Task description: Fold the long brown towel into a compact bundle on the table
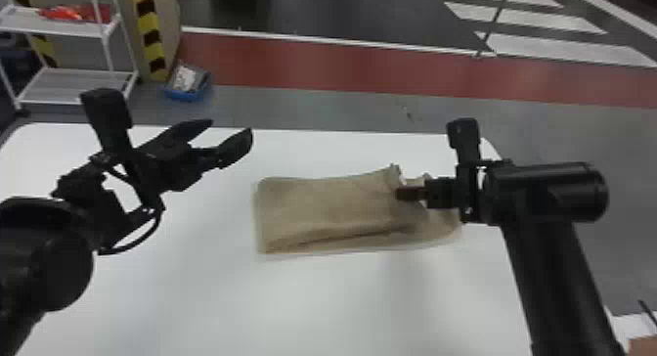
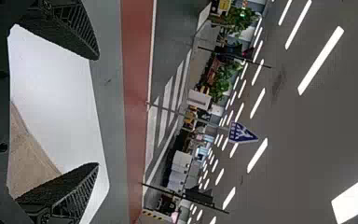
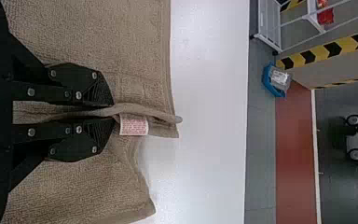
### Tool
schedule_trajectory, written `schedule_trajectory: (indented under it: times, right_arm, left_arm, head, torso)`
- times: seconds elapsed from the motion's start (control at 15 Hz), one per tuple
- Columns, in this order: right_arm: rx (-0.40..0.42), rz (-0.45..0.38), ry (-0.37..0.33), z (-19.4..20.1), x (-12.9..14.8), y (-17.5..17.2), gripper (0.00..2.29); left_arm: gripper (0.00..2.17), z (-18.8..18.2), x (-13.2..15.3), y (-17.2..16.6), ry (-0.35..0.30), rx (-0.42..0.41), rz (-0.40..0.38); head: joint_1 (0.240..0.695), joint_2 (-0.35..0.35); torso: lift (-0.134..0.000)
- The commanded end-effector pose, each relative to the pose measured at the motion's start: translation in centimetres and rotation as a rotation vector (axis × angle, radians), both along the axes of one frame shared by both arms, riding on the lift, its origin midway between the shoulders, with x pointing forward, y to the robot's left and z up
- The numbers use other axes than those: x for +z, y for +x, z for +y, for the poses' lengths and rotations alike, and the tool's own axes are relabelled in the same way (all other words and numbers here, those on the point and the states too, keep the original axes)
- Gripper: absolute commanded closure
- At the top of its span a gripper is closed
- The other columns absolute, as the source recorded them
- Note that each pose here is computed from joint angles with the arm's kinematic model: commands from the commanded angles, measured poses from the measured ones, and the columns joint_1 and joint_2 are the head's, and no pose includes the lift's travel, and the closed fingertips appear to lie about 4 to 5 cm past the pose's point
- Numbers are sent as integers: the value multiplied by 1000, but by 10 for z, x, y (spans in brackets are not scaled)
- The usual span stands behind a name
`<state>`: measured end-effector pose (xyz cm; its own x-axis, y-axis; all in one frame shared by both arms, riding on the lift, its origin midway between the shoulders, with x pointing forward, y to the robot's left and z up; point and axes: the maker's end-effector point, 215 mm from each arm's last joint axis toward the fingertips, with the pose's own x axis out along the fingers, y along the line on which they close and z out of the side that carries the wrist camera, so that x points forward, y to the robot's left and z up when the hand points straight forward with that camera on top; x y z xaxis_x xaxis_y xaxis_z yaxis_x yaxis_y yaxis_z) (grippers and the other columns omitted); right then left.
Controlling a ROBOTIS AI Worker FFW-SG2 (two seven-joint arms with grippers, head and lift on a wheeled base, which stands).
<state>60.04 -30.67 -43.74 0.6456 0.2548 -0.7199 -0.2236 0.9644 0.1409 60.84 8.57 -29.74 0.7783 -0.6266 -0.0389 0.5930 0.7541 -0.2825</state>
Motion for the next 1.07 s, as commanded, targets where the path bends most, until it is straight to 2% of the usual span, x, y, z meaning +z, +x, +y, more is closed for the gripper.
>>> schedule_trajectory:
  times: [0.0, 0.13, 0.2, 0.27, 1.0]
  right_arm:
    - [0, 5, 2, 4, 5, -2, 1008]
    - [-3, 10, 4, 6, 7, -4, 1004]
    - [-4, 13, 3, 7, 7, -4, 869]
    - [-6, 17, -2, 6, 7, -4, 832]
    - [-11, 44, -7, 6, 3, -13, 829]
  left_arm:
    - [80, 0, -1, -1, -2, -2, 2]
    - [80, -2, -2, -3, -4, -9, 7]
    - [80, -1, -3, -3, -4, -8, 9]
    - [80, 2, -4, -4, -6, -5, 12]
    - [83, 1, -8, -8, -7, -16, 38]
  head:
    - [693, -197]
    - [693, -195]
    - [693, -194]
    - [693, -194]
    - [695, -191]
  torso:
    - [-123]
    - [-123]
    - [-123]
    - [-123]
    - [-123]
